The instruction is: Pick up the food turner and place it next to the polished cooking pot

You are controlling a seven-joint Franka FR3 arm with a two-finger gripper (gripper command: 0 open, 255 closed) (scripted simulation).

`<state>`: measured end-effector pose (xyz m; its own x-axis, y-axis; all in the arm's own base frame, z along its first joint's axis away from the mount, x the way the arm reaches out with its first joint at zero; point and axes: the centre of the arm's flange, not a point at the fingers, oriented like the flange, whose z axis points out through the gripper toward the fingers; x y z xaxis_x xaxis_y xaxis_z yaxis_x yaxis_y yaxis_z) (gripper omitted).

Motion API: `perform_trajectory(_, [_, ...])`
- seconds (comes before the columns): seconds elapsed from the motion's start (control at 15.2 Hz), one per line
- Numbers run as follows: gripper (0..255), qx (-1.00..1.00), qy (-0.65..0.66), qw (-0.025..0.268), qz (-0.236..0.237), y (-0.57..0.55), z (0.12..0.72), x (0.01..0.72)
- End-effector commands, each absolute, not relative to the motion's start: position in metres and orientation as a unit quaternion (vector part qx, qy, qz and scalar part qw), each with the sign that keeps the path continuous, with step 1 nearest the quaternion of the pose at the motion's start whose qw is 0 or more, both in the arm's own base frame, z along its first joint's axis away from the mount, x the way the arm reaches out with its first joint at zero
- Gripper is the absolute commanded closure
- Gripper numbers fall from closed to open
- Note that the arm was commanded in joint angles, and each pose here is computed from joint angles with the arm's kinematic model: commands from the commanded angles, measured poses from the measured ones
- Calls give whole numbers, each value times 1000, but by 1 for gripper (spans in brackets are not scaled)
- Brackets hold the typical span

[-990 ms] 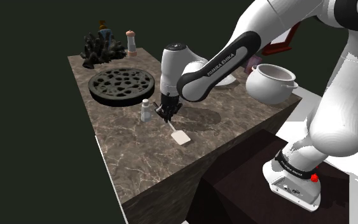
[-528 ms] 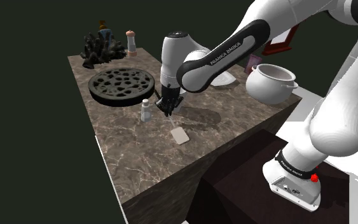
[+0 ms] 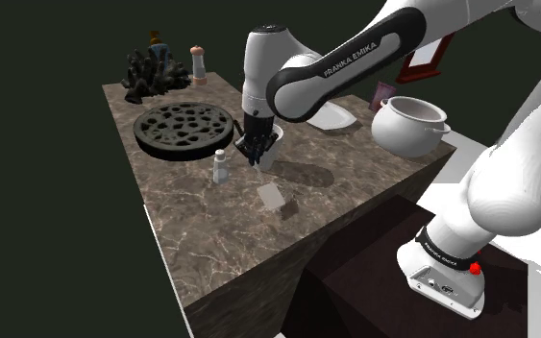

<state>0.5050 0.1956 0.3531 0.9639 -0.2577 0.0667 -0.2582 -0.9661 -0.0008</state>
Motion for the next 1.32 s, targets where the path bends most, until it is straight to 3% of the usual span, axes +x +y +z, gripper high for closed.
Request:
perform_trajectory(0.0, [255, 991, -130, 4, 33, 195, 364, 504])
perform_trajectory(1.25, [255, 991, -130, 4, 33, 195, 464, 504])
